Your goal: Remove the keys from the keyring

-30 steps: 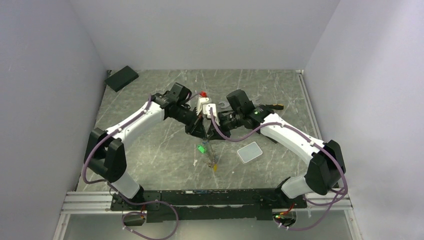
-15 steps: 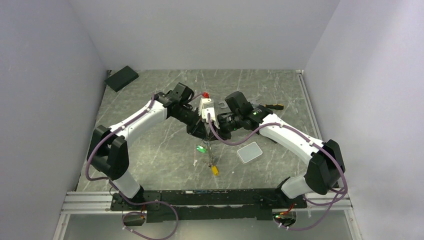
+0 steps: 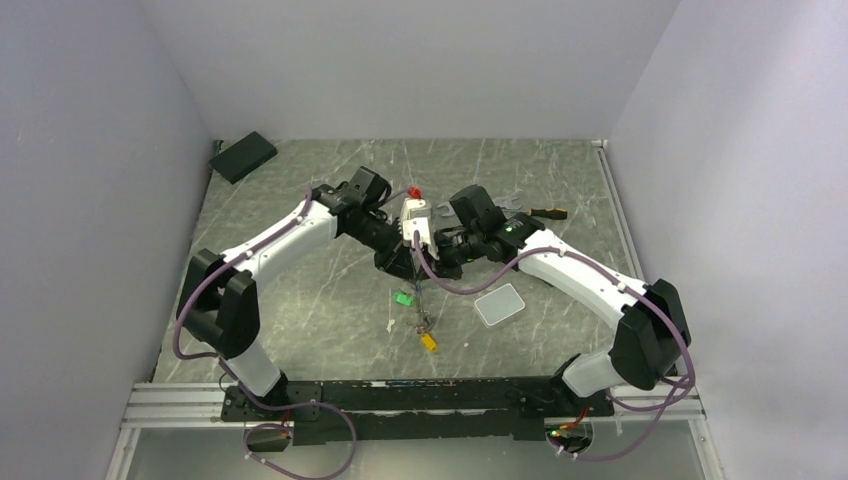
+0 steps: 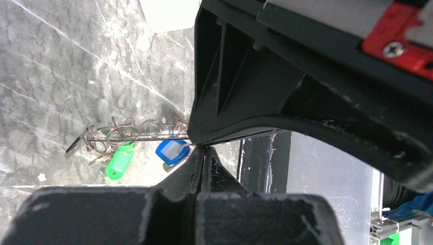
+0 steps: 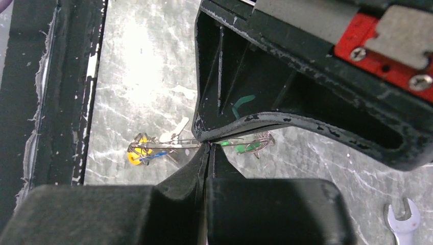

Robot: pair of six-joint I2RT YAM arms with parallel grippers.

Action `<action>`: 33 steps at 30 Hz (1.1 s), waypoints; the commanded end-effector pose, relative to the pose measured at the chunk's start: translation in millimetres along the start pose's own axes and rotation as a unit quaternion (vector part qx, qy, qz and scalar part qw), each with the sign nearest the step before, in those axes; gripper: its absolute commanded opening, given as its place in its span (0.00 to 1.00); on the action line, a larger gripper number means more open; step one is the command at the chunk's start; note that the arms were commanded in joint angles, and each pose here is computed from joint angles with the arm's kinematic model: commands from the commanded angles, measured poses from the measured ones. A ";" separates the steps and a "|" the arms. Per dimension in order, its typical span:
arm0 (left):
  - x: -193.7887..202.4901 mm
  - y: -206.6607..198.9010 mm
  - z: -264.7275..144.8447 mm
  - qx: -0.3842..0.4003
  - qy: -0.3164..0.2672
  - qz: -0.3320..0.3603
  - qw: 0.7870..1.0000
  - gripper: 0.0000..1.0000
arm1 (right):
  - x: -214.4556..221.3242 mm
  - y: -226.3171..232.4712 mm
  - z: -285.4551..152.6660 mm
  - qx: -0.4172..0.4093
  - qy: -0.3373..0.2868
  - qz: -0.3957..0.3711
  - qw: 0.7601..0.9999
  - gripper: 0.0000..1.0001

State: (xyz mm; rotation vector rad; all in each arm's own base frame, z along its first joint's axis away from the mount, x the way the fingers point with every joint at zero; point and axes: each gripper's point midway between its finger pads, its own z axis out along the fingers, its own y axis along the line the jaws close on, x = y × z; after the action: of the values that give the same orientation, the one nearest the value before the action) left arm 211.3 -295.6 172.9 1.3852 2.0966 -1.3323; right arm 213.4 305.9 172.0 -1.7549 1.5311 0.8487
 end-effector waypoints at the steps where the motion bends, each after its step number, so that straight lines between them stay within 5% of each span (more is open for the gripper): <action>1: -20.4 -7.9 -12.6 0.004 -0.038 0.040 0.998 0.00 | -7.5 -7.3 -3.8 0.033 -0.021 -0.014 0.999 0.00; 14: -22.1 6.0 -48.9 -0.023 -0.114 0.037 0.993 0.47 | -28.9 -20.0 -5.7 0.062 -0.103 0.021 0.993 0.00; 33: -17.0 9.0 -45.2 0.007 -0.162 0.097 0.982 0.59 | -49.1 -24.4 -11.4 0.020 -0.223 0.095 0.970 0.00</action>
State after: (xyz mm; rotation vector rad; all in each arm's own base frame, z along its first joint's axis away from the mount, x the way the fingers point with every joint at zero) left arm 237.2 -261.0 184.2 1.1886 1.8652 -1.3669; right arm 238.0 318.3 189.9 -1.2962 1.5547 1.1212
